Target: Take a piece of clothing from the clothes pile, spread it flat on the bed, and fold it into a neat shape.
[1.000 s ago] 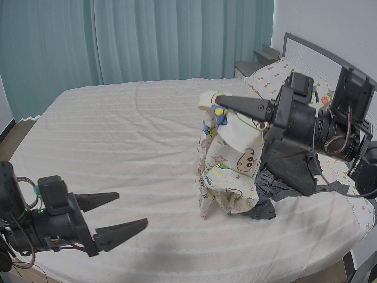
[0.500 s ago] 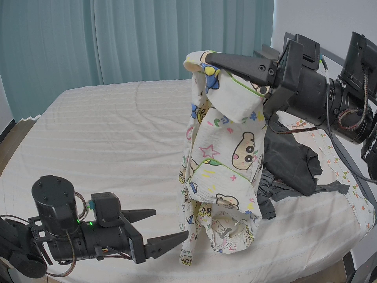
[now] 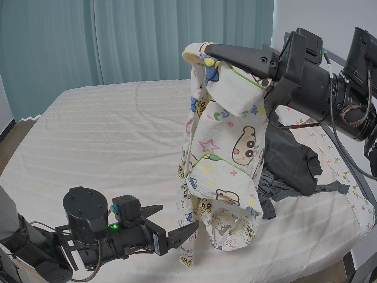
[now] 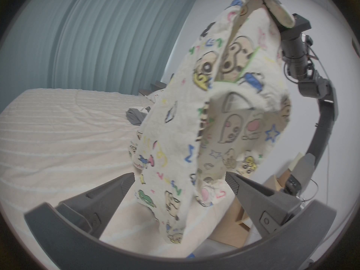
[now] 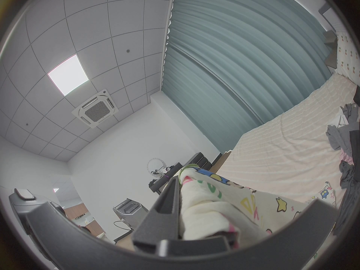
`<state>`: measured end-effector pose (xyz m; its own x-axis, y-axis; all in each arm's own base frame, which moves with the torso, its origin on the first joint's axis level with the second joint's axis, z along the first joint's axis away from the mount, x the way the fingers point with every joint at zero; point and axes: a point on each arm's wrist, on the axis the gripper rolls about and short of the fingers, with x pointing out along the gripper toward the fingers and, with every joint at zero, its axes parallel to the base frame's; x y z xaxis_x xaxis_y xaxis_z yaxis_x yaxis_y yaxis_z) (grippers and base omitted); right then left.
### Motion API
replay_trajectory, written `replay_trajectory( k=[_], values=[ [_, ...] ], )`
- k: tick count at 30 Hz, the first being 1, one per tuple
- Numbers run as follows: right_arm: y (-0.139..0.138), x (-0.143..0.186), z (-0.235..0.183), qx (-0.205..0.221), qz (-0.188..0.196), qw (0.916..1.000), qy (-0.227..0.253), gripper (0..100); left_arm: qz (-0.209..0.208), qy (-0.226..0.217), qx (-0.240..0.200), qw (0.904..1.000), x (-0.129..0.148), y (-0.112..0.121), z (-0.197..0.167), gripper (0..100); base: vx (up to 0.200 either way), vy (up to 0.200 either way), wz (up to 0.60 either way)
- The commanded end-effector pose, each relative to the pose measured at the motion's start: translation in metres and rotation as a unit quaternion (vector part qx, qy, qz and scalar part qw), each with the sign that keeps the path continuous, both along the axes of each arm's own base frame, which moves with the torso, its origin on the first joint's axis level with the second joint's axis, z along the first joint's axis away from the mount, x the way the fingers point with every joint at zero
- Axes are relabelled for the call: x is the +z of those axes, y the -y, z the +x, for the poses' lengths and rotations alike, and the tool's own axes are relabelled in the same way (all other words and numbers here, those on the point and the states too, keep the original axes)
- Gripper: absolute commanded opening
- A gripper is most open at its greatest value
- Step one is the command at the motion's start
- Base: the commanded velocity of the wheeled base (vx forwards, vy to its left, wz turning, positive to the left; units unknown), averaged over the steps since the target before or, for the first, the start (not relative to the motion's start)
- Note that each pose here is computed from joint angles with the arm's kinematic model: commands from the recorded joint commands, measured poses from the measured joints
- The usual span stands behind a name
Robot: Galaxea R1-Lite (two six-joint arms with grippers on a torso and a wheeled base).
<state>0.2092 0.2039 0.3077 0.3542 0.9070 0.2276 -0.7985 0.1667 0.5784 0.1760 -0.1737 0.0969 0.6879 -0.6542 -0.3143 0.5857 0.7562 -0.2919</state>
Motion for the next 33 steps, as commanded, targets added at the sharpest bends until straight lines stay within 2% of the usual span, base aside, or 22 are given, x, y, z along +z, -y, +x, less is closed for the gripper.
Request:
replay_trajectory(
  k=[1,6,21,33],
  values=[
    [0.002,0.004,-0.002,0.001,0.006,1.0000,0.002,0,0.020,-0.017,0.017,0.9995,-0.023,0.013,0.010,100,0.000,0.000,0.00],
    [0.002,0.006,-0.001,0.000,0.009,0.9999,0.004,0,-0.009,-0.044,0.011,0.9989,-0.025,0.023,0.005,100,0.000,0.000,0.00],
    [0.002,0.011,0.002,-0.004,0.015,0.9998,0.010,0,0.035,-0.081,0.002,0.9961,-0.078,0.037,0.007,100,0.000,0.000,0.00],
    [0.012,0.010,0.012,-0.028,0.013,0.9995,0.009,0,0.054,-0.095,-0.008,0.9940,-0.095,0.033,-0.002,100,0.000,0.000,0.00]
  ],
)
